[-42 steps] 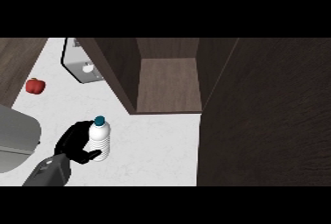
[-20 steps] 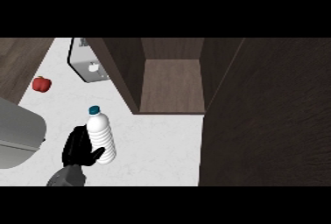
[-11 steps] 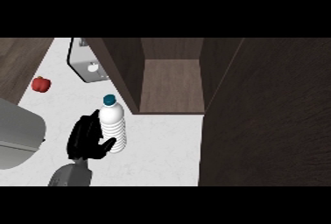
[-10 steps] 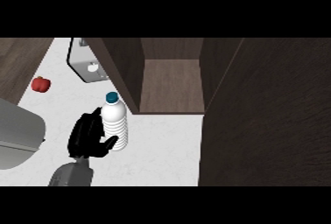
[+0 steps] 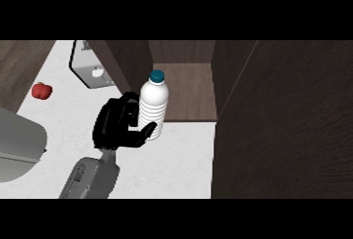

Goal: Pick up the bottled water, place it into the cabinet and close the cabinet

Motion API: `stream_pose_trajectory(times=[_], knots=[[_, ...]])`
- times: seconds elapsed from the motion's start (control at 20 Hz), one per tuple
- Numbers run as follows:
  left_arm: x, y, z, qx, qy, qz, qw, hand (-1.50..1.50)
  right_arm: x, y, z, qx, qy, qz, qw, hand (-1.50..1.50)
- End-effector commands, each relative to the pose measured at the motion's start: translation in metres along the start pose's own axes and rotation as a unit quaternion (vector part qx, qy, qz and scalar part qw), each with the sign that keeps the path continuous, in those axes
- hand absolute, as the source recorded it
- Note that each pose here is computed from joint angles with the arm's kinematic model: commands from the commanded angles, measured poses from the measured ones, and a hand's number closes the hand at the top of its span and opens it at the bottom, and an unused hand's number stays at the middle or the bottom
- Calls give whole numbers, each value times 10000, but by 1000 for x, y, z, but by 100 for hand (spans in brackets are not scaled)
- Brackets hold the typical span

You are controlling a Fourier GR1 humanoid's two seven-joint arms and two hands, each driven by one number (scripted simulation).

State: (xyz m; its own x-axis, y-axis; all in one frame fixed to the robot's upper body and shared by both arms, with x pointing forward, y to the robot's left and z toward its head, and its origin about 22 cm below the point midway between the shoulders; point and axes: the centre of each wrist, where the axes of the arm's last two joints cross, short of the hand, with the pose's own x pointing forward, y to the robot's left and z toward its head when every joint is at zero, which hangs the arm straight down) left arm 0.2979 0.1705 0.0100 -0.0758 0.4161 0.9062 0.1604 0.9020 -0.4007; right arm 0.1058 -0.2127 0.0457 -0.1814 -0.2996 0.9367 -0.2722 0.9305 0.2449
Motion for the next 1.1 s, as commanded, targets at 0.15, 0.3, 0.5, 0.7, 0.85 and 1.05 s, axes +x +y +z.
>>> stream_pose_trajectory(times=[0.15, 0.3, 0.5, 0.7, 0.85, 1.05], knots=[[8, -51, -37, -61, -2, -405, 9992, 150, -3, -3, 3, -135, -50, 15, 9999, -150], [21, -70, -64, -6, -250, -861, 9960, 150, 5, -7, 7, -41, -3, -21, 10000, -150], [4, -82, -70, 0, -360, -1323, 9906, 150, -3, -7, 0, 7, 37, -53, 10000, -150], [12, -97, -99, 160, -271, -1609, 9865, 150, -13, -11, -6, -3, -19, 20, 10000, -150], [19, -108, -119, 358, -401, -1904, 9802, 150, -9, -9, -12, 46, -20, -85, 10000, -150], [18, -107, -140, 580, -407, -2160, 9738, 150, -12, -5, -4, 121, -16, -157, 9998, -150]])
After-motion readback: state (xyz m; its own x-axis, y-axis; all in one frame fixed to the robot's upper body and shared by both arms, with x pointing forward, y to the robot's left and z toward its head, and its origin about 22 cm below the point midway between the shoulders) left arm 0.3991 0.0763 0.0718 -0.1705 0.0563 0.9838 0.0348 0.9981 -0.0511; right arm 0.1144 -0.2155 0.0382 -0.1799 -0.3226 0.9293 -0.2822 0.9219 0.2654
